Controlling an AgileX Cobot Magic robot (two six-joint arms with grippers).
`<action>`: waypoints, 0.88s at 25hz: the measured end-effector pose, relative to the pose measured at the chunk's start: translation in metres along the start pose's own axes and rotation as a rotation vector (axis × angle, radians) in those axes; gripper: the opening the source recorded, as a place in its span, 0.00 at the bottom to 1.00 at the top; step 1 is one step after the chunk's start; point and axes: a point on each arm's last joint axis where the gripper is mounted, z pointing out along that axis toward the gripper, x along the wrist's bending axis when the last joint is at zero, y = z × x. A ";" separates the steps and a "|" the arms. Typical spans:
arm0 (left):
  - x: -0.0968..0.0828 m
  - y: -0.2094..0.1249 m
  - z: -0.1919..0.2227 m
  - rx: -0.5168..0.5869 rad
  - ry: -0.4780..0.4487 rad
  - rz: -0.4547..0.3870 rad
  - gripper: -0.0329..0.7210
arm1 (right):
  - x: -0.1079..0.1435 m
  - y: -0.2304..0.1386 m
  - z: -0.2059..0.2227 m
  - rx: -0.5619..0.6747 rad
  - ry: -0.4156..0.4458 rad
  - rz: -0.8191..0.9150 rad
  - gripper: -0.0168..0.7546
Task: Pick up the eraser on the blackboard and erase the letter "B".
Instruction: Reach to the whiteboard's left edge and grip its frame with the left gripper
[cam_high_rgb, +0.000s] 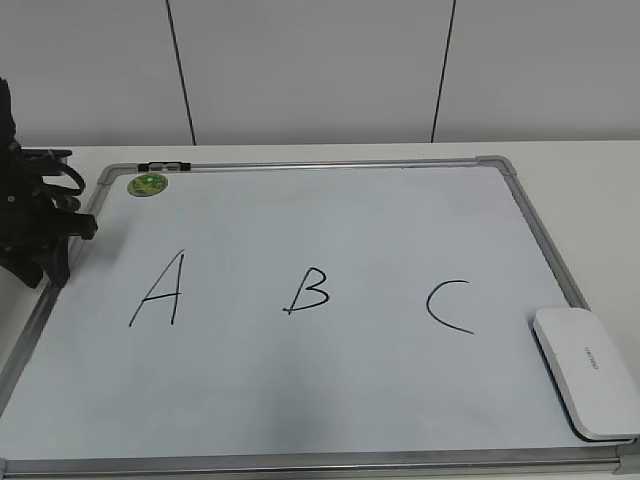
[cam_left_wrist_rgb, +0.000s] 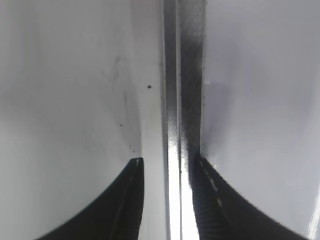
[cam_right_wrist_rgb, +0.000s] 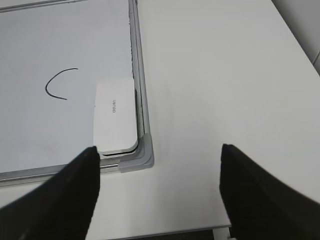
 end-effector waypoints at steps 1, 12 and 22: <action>0.000 0.000 0.000 -0.002 0.000 0.000 0.36 | 0.000 0.000 0.000 0.000 0.000 0.000 0.74; -0.001 0.001 0.001 0.002 -0.007 -0.005 0.26 | 0.000 0.000 0.000 0.000 0.000 0.000 0.74; -0.001 0.001 0.002 0.003 -0.011 -0.010 0.08 | 0.001 0.000 0.000 0.001 0.009 0.004 0.74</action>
